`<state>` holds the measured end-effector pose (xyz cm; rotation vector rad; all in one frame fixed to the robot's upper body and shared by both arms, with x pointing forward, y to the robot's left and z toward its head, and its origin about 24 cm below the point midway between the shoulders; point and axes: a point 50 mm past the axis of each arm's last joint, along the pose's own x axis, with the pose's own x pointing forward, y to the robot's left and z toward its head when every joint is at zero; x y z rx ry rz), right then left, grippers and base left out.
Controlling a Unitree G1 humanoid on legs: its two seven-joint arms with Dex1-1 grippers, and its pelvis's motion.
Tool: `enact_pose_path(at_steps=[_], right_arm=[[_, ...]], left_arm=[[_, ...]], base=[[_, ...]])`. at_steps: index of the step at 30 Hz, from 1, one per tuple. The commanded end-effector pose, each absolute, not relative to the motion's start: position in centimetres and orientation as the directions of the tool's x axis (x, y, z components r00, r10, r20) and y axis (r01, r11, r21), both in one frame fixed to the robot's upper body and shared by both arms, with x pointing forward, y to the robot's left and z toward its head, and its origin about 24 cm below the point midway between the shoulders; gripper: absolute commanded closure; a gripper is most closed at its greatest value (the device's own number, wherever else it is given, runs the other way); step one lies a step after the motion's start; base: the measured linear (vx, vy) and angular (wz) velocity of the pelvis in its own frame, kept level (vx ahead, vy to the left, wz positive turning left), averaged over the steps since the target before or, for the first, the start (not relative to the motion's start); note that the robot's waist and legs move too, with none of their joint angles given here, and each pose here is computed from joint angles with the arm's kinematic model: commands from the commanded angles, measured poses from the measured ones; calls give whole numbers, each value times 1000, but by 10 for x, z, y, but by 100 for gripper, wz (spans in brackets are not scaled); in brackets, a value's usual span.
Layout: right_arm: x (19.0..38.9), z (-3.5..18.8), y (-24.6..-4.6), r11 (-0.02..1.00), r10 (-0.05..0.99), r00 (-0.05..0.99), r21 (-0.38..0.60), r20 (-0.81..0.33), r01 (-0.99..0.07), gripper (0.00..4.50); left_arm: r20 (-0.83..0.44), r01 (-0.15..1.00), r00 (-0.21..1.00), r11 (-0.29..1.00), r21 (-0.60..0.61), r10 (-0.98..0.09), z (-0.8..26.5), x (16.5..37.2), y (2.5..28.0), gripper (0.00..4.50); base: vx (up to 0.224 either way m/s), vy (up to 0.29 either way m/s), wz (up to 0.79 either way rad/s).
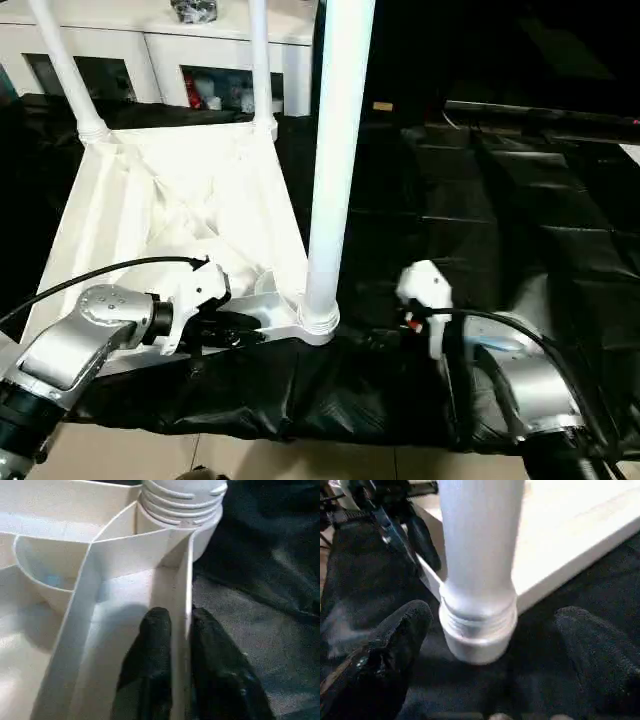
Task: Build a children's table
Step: Rotate leg to tighten
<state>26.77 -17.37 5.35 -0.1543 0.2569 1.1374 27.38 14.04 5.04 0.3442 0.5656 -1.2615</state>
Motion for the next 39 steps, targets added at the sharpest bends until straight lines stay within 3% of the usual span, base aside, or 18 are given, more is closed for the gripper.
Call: enact_pose_path(at_steps=[1, 8, 9, 14, 26, 31, 33, 39], right_arm=[[272, 55, -170, 401, 876, 386, -5, -289, -916, 0], [283, 46, -149, 362, 869, 341, -11, -359, -932, 0], [286, 45, -146, 359, 869, 337, -9, -363, -933, 28], [289, 45, -142, 344, 877, 318, 7, -361, -939, 47], [293, 44, -136, 338, 886, 311, 19, -345, -941, 157], [297, 36, -132, 401, 863, 372, 18, -341, -916, 173], [301, 25, -126, 531, 794, 496, 2, -351, -847, 176], [307, 10, -103, 686, 684, 639, 10, -353, -728, 177]], left_arm=[[-615, 960, 162, 268, -83, -772, 44, 271, 141, 431], [-618, 962, 159, 263, -80, -770, 44, 273, 139, 448], [-613, 961, 169, 267, -70, -772, 44, 275, 138, 450], [-592, 959, 182, 275, -70, -785, 46, 278, 137, 450], [-579, 955, 192, 287, -75, -792, 44, 279, 138, 450], [-567, 934, 262, 353, -54, -781, 41, 288, 134, 450], [-554, 906, 351, 423, -2, -755, 41, 300, 122, 450], [-534, 870, 427, 493, 21, -730, 37, 311, 91, 450]], base=[[0, 0, 0], [0, 0, 0], [0, 0, 0], [0, 0, 0], [0, 0, 0], [0, 0, 0], [0, 0, 0], [0, 0, 0]])
